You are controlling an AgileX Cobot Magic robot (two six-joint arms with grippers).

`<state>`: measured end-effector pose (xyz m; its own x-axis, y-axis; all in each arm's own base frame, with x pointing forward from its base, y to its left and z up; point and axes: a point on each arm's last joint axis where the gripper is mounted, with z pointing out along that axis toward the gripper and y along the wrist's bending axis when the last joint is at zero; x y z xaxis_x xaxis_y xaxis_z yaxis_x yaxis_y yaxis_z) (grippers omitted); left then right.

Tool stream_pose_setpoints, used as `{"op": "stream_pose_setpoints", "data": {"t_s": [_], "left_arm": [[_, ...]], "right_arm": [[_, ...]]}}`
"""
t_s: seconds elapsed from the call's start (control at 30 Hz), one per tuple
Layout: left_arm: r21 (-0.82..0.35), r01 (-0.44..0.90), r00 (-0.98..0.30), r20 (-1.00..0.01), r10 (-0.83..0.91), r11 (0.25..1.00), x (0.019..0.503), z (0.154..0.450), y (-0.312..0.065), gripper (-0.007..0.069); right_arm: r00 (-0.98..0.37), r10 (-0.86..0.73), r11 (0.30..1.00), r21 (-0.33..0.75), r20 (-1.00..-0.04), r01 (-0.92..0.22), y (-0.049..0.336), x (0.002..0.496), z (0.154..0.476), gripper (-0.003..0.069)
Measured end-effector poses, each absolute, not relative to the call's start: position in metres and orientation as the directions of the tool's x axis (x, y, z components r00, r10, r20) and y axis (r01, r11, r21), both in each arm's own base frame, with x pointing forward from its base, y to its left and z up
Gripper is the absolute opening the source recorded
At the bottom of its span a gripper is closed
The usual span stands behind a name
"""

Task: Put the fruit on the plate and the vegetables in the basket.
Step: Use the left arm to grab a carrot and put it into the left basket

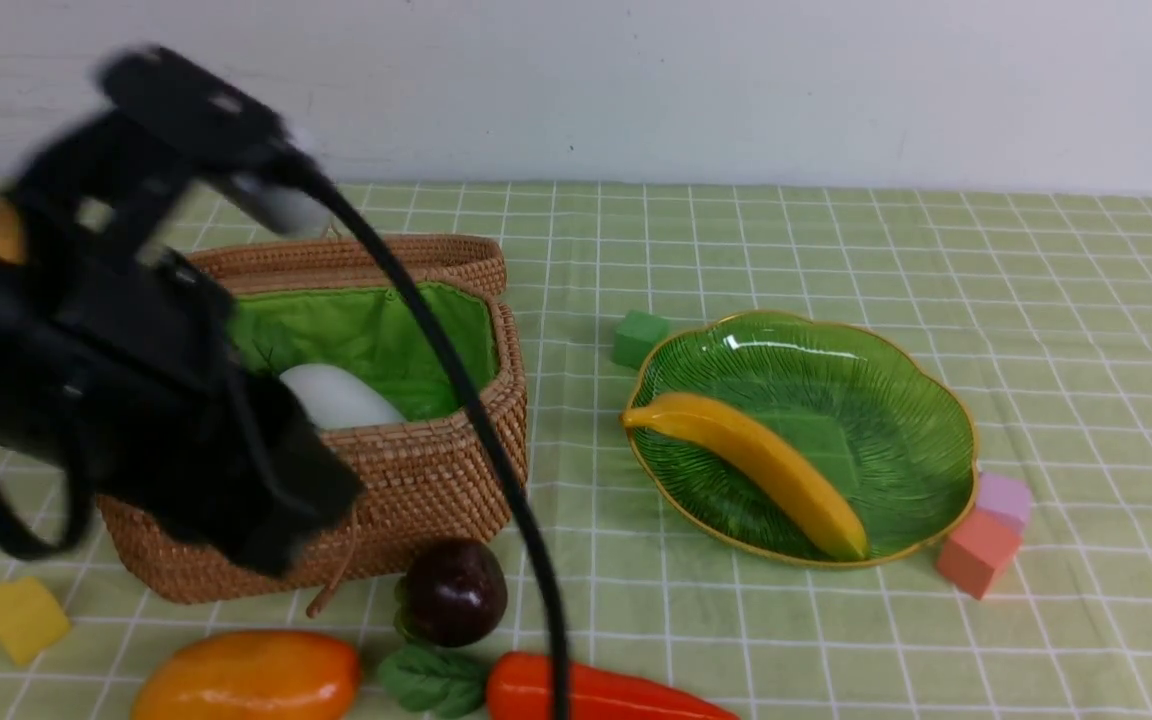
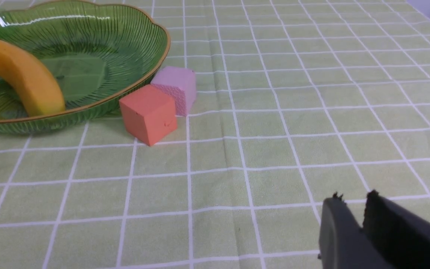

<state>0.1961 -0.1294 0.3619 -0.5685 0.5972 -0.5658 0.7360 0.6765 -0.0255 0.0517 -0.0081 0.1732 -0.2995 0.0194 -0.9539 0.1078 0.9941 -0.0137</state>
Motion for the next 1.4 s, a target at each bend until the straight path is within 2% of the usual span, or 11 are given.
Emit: {"op": "stream_pose_setpoints", "data": {"t_s": [0.07, 0.17, 0.3, 0.33, 0.37, 0.47, 0.67, 0.83, 1.13, 1.27, 1.4], "left_arm": [[-0.013, 0.789, -0.538, -0.496, 0.681, 0.614, 0.204, 0.341, -0.153, 0.024], [0.082, 0.865, -0.419, -0.425, 0.803, 0.495, 0.213, 0.313, -0.185, 0.0258], [0.279, 0.919, -0.18, -0.336, 0.924, 0.28, 0.219, 0.28, -0.226, 0.0334], [0.339, 0.923, -0.078, -0.302, 0.95, 0.184, 0.218, 0.272, -0.239, 0.0374], [0.374, 0.918, -0.024, -0.273, 0.962, 0.129, 0.219, 0.265, -0.247, 0.0398], [0.431, 0.902, 0.093, -0.233, 0.968, 0.017, 0.221, 0.246, -0.266, 0.0487], [0.407, 0.913, 0.103, -0.246, 0.964, 0.006, 0.231, 0.217, -0.28, 0.0576], [0.32, 0.945, 0.026, -0.275, 0.961, 0.066, 0.233, 0.2, -0.284, 0.0584], [0.267, 0.961, 0.001, -0.252, 0.968, 0.068, 0.235, 0.175, -0.289, 0.0578], [0.256, 0.964, -0.007, -0.252, 0.968, 0.074, 0.235, 0.173, -0.289, 0.0515], [0.236, 0.969, -0.018, -0.225, 0.974, 0.073, 0.233, 0.172, -0.287, 0.0302]], "right_arm": [[-0.299, 0.019, 0.994, -0.014, -0.954, 0.108, -0.008, 0.052, 0.173, 0.0118], [-0.299, 0.019, 0.994, -0.014, -0.954, 0.108, -0.008, 0.052, 0.173, 0.0123], [-0.299, 0.019, 0.994, -0.014, -0.954, 0.108, -0.008, 0.052, 0.173, 0.0127], [-0.299, 0.019, 0.994, -0.014, -0.954, 0.108, -0.008, 0.052, 0.173, 0.0128], [-0.299, 0.019, 0.994, -0.014, -0.954, 0.108, -0.008, 0.052, 0.173, 0.0129], [-0.299, 0.019, 0.994, -0.014, -0.954, 0.108, -0.008, 0.052, 0.173, 0.0134], [-0.299, 0.019, 0.994, -0.014, -0.954, 0.108, -0.008, 0.052, 0.173, 0.0144], [-0.299, 0.019, 0.994, -0.014, -0.954, 0.108, -0.008, 0.052, 0.173, 0.0149], [-0.299, 0.019, 0.994, -0.014, -0.954, 0.108, -0.008, 0.052, 0.173, 0.0162], [-0.299, 0.019, 0.994, -0.014, -0.954, 0.108, -0.008, 0.052, 0.173, 0.0164], [-0.299, 0.019, 0.994, -0.014, -0.954, 0.108, -0.008, 0.052, 0.173, 0.0168]]}}
